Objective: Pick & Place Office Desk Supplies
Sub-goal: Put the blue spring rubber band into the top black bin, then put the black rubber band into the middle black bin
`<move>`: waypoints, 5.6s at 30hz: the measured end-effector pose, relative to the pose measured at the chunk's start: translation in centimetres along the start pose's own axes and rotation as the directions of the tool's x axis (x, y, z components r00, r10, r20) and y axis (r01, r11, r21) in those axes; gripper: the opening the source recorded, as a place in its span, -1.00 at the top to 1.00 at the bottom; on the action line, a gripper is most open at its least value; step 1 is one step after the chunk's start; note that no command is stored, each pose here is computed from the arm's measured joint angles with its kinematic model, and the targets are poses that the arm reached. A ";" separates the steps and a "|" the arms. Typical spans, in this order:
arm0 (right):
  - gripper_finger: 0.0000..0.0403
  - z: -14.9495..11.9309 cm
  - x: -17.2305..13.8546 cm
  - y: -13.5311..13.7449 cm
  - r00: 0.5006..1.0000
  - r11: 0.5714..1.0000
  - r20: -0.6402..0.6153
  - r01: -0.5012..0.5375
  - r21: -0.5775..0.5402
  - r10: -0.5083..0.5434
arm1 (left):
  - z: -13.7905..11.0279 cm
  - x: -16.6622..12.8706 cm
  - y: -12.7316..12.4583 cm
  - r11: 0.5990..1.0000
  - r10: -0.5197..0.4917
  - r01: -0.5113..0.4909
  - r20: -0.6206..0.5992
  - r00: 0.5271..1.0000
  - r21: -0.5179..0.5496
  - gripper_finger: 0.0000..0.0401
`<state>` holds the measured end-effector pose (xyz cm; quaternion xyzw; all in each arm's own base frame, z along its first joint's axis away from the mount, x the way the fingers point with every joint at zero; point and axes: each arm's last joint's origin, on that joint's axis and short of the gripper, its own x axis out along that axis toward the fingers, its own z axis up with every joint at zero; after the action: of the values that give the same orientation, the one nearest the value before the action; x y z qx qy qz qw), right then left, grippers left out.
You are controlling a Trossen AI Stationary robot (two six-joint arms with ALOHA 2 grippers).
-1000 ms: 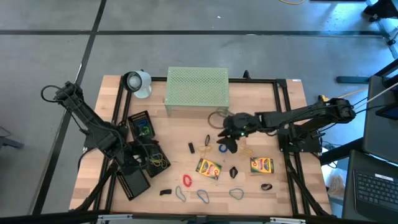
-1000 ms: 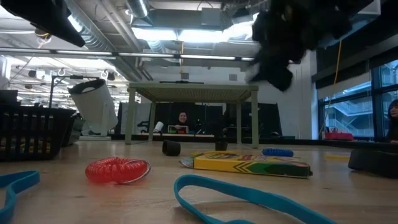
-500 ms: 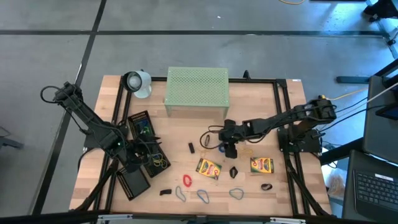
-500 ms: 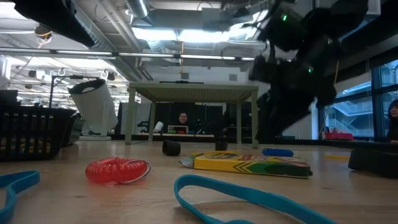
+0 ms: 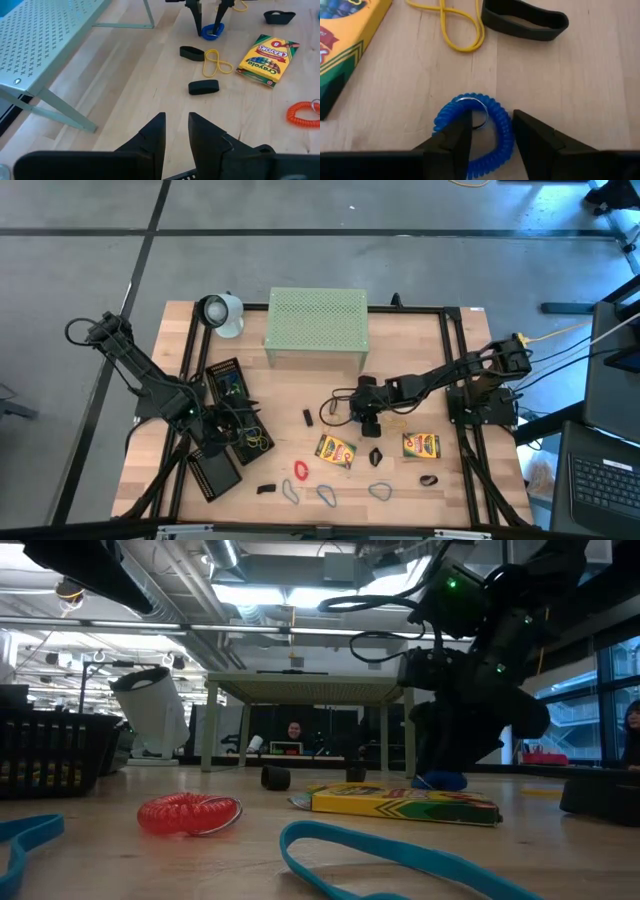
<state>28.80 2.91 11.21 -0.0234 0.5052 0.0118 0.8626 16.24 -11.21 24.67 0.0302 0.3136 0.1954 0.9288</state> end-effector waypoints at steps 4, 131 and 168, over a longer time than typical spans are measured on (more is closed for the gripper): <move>0.54 0.0 0.0 0.1 1.000 1.000 -0.001 -0.001 -0.002 0.001 | 0.0 0.0 0.0 1.000 0.001 -0.001 0.001 1.000 0.000 0.63; 0.07 9.2 -14.8 0.7 0.952 0.989 0.281 0.097 0.111 -0.125 | -1.8 2.9 7.6 0.850 0.342 -0.505 -0.573 0.745 -0.148 0.88; 0.08 9.2 -13.9 1.0 0.966 0.981 0.242 0.048 0.188 -0.094 | -1.7 4.3 6.5 0.883 0.339 -0.460 -0.558 0.757 -0.087 0.30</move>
<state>29.96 4.48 27.75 0.0383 0.3902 -0.0622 0.9178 16.12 -3.69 22.03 -0.0605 0.5187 0.4242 0.7398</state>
